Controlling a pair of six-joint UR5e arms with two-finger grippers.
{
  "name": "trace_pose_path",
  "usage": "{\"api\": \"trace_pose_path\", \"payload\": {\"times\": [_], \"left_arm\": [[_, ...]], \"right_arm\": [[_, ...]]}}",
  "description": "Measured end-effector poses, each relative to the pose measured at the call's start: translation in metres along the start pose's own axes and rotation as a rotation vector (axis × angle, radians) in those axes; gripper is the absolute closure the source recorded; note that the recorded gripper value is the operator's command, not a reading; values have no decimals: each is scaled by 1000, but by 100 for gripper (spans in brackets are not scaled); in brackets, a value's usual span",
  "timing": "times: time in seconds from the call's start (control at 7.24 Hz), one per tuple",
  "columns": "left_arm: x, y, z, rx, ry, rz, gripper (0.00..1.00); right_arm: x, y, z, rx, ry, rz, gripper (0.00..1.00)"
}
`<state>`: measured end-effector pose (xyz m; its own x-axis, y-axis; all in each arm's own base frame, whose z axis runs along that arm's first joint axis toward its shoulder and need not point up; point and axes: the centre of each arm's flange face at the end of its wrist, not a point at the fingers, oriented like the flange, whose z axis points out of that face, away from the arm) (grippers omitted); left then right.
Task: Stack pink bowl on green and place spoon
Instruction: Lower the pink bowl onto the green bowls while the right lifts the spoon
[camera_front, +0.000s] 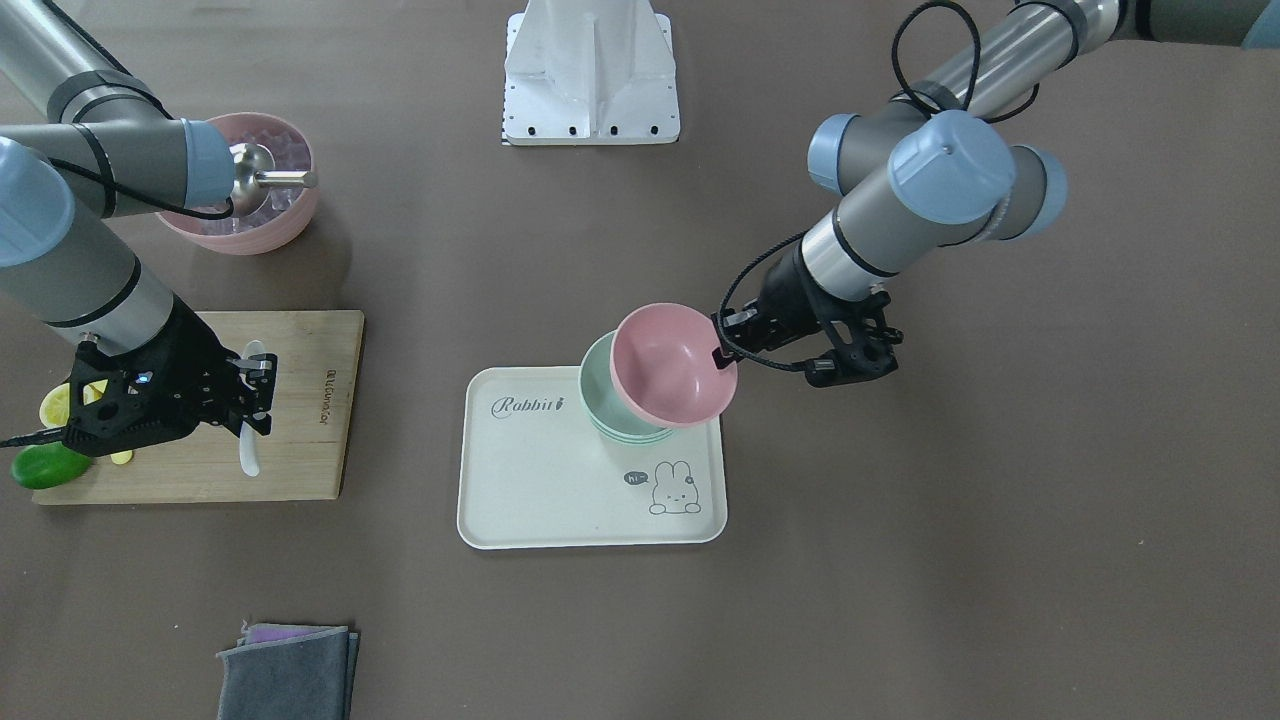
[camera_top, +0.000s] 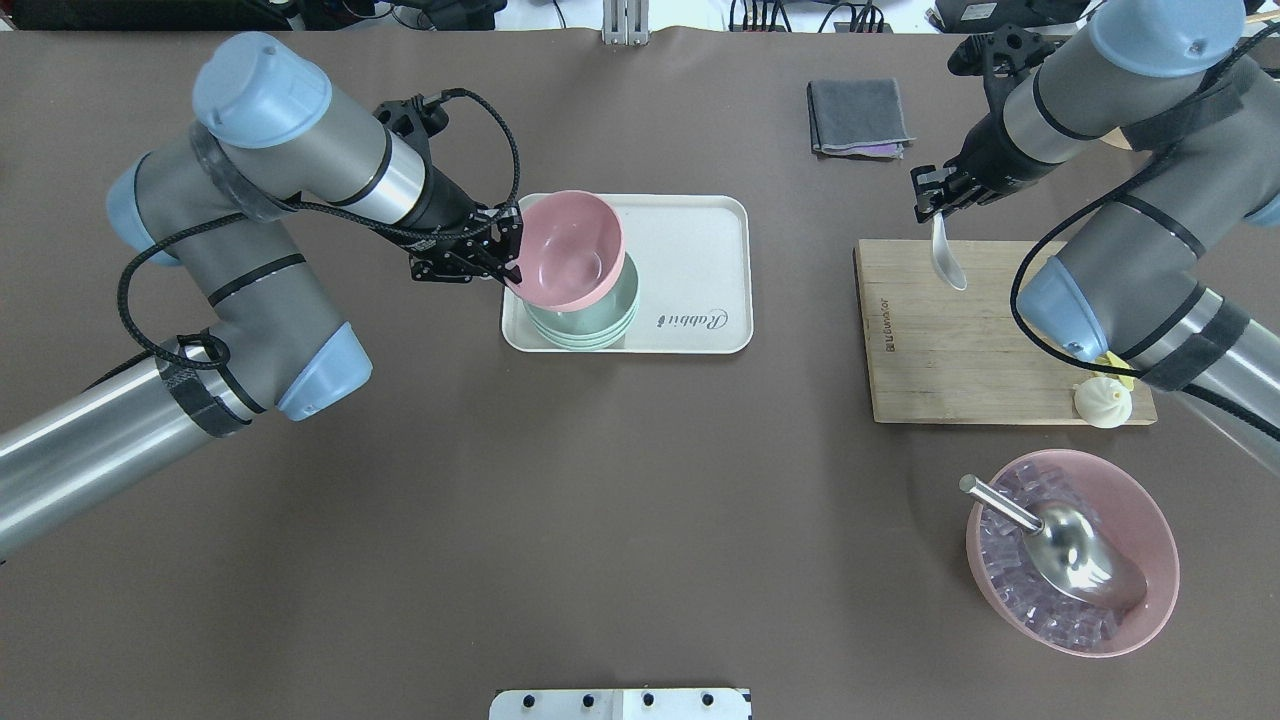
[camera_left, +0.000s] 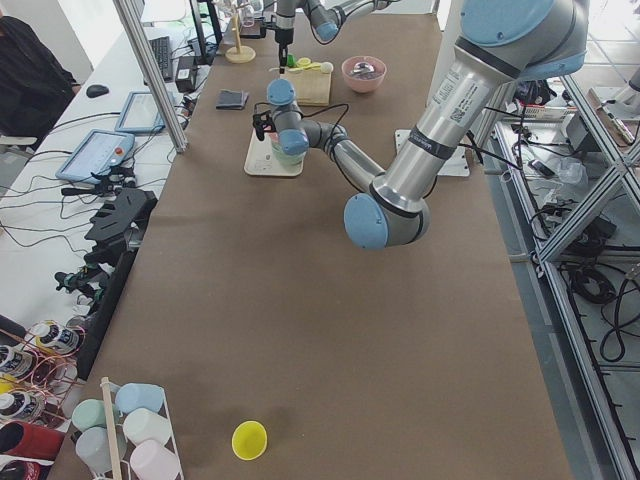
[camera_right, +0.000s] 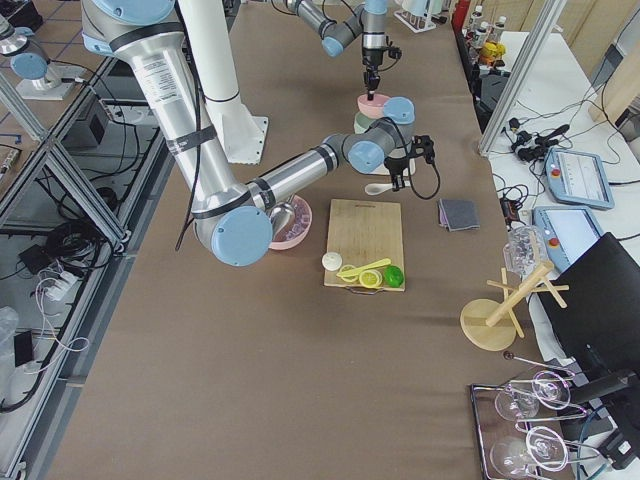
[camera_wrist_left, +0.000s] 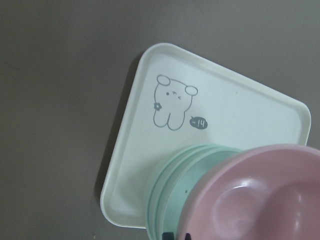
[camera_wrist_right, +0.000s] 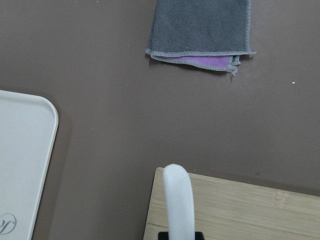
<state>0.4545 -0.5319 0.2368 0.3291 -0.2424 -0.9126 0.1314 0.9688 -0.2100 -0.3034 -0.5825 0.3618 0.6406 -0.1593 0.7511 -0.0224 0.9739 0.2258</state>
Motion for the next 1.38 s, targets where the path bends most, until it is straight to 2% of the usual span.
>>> {"api": "trace_pose_path", "payload": {"times": [0.41, 0.55, 0.69, 0.83, 1.11, 1.38], "left_arm": [[1, 6, 9, -9, -5, 4, 100], [0, 5, 11, -10, -7, 4, 86], [-1, 2, 14, -1, -3, 7, 39], [-4, -2, 17, 17, 9, 15, 2], [-11, -9, 24, 38, 33, 34, 1], [-12, -18, 15, 54, 45, 39, 1]], "right_arm": [[-1, -1, -1, 2, -2, -1, 100], [-2, -1, -1, 3, -3, -2, 100], [-3, -2, -1, 4, -4, -3, 100], [-3, -2, -1, 3, -4, -4, 100], [-10, -2, -2, 5, -12, 38, 100], [-33, -7, -10, 9, -47, 81, 100]]}}
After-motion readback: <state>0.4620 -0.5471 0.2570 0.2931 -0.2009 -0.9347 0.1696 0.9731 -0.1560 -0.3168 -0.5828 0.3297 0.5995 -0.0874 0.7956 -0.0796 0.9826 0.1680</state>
